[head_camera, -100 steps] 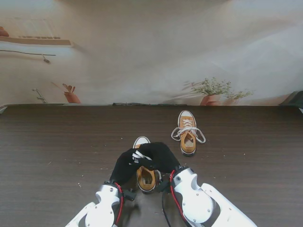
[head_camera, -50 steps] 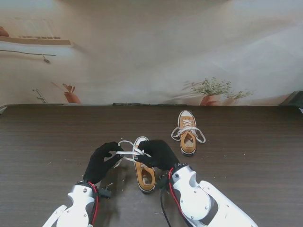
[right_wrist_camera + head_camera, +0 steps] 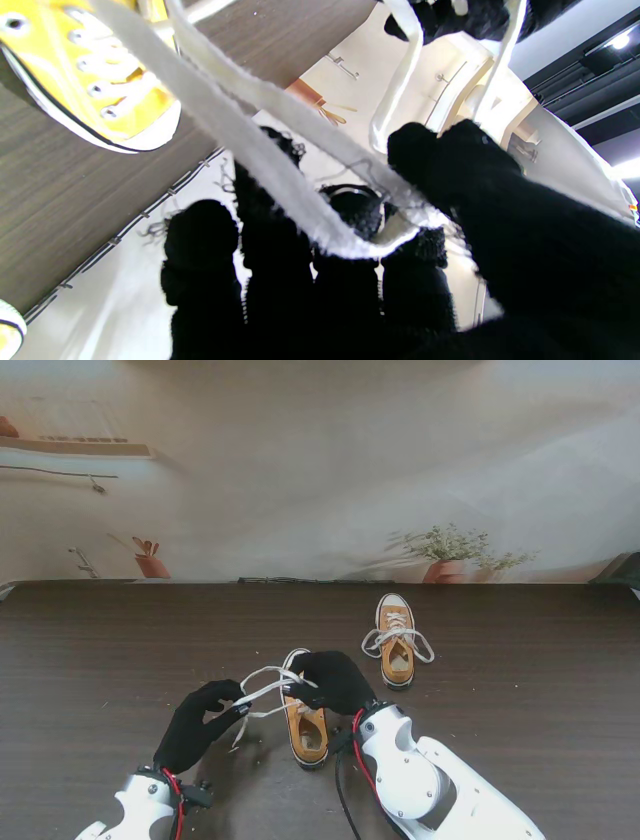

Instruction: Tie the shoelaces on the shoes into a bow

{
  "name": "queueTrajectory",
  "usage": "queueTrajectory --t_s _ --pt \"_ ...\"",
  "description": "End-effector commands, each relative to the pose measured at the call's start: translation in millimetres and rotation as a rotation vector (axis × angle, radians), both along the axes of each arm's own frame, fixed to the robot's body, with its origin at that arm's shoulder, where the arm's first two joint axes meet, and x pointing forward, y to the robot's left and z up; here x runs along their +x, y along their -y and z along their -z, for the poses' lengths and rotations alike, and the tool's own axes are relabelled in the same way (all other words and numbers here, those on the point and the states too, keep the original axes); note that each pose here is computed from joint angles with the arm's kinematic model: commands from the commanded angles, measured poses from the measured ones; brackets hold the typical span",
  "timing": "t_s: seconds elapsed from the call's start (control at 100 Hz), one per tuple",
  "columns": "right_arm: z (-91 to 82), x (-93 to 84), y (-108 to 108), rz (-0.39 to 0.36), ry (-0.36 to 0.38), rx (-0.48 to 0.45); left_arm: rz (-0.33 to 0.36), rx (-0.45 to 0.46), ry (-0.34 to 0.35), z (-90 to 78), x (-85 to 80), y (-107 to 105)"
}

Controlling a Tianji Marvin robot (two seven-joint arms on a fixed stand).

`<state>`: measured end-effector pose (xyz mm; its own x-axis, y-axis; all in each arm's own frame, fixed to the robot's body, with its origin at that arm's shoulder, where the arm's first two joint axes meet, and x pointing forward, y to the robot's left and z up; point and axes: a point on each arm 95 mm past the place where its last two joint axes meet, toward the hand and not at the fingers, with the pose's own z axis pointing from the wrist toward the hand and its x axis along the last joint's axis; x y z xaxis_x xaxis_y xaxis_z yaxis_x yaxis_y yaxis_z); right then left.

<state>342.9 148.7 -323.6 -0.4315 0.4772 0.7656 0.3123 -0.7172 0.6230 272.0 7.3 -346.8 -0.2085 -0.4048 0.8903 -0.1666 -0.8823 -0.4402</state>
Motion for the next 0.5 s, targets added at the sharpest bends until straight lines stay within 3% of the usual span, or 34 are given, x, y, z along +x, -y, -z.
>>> queueTrajectory --t_s 0.0,0.25,0.49 --pt "-2.0 -0.1 -1.9 -0.008 -0.003 -0.001 0.025 -0.008 -0.014 2.1 -5.6 6.7" --pt "-0.6 -1.6 -2.9 -0.008 -0.006 0.009 0.023 -0.014 -0.03 5.6 -5.9 8.5" --pt "2.2 -2.0 0.1 0.012 -0.009 0.015 -0.088 0.033 0.014 4.8 -2.7 -10.7"
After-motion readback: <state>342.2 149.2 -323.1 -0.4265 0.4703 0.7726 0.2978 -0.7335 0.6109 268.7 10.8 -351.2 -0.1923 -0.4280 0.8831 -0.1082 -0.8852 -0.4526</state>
